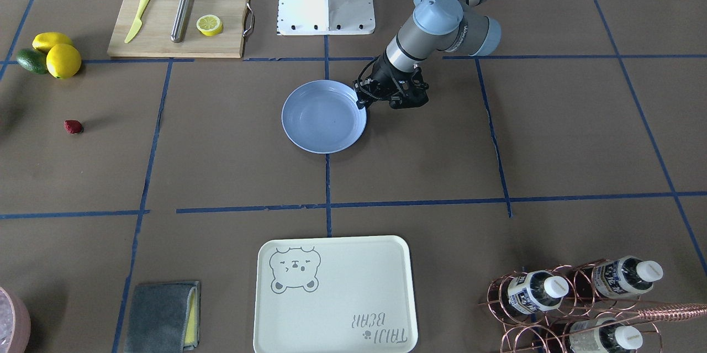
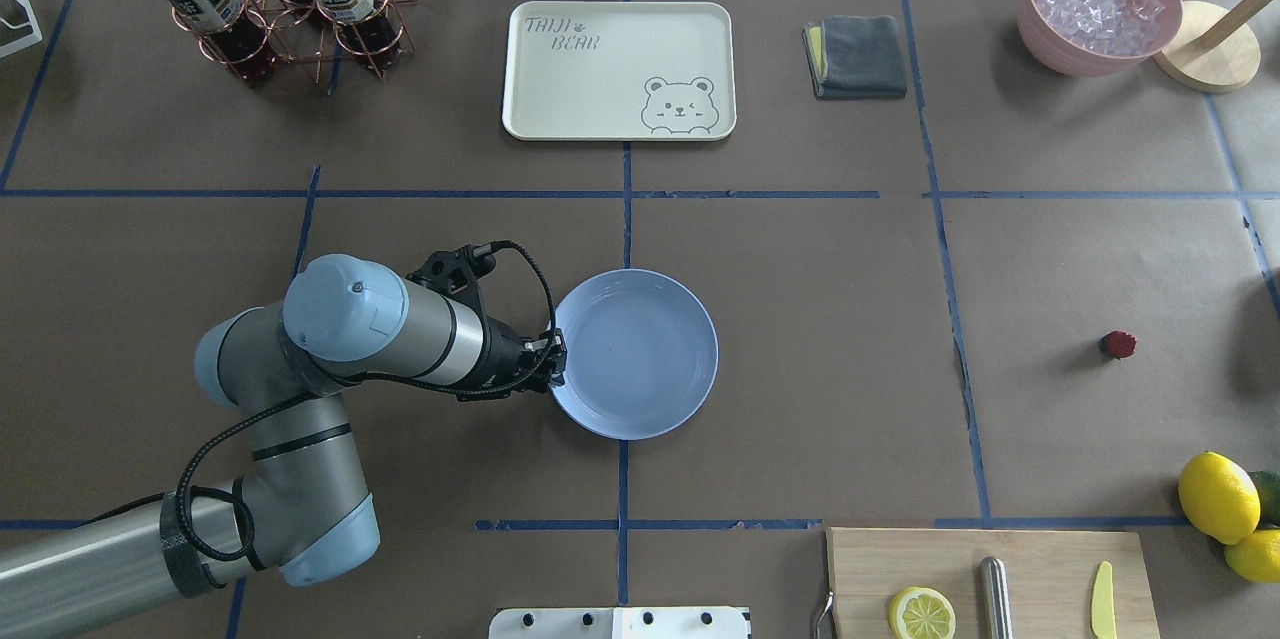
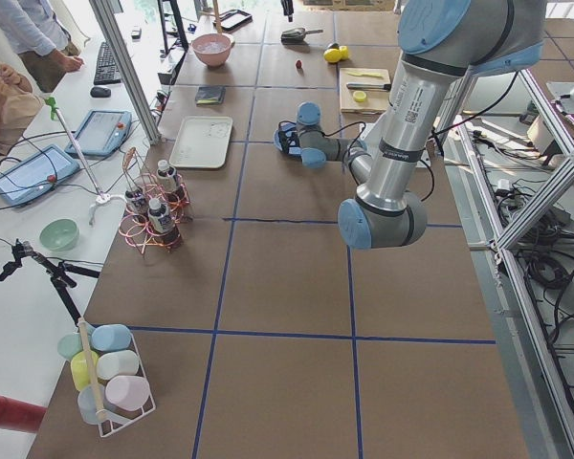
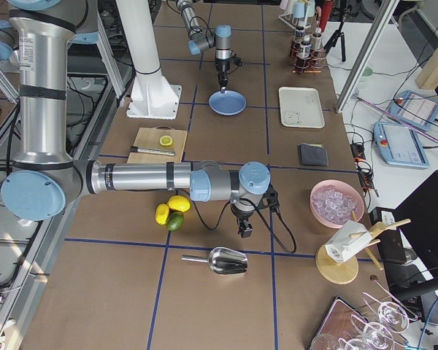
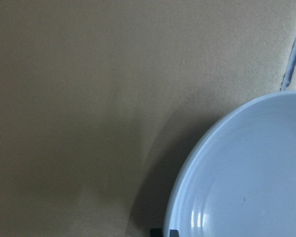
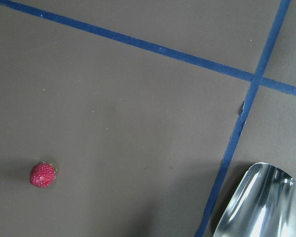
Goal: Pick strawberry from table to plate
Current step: 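Hold the plate with the left gripper while the right gripper grasps the strawberry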
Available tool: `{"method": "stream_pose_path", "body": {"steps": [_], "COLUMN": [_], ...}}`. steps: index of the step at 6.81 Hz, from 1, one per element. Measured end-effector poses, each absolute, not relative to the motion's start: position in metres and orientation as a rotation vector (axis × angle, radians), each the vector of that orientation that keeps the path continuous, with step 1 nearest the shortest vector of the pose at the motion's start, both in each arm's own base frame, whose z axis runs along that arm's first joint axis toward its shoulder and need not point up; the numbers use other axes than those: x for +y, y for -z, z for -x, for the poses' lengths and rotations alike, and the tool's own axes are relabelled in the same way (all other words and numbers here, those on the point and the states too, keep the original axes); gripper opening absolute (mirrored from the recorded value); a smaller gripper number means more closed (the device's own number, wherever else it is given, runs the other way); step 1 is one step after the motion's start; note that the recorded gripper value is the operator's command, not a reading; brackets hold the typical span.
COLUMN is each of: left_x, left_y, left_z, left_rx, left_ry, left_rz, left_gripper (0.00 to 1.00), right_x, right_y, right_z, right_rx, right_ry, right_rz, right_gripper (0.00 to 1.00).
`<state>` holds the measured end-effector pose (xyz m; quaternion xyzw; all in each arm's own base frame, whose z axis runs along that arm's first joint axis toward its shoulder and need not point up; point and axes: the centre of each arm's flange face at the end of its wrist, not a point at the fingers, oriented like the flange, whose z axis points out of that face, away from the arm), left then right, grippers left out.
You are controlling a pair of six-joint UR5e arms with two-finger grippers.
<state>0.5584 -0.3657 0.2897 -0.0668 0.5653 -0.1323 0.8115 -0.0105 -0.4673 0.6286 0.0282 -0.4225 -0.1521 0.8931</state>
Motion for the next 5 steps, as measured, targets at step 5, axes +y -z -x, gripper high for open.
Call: {"method": "stream_pose_path", "body": {"steps": [5], "left_x": [-0.356], "left_y": [-0.248], "left_z": [-0.531], "left_rx": [1.301], "left_ry": [0.259], "left_rz": [0.118], "left_gripper": [0.77], "right_x": [-0.454], "right_y": [-0.587], "right_z": [0.147], "right_rx": [-0.917], "right_ry": [0.074], "right_rz": [-0.024], "right_gripper": [1.00]}}
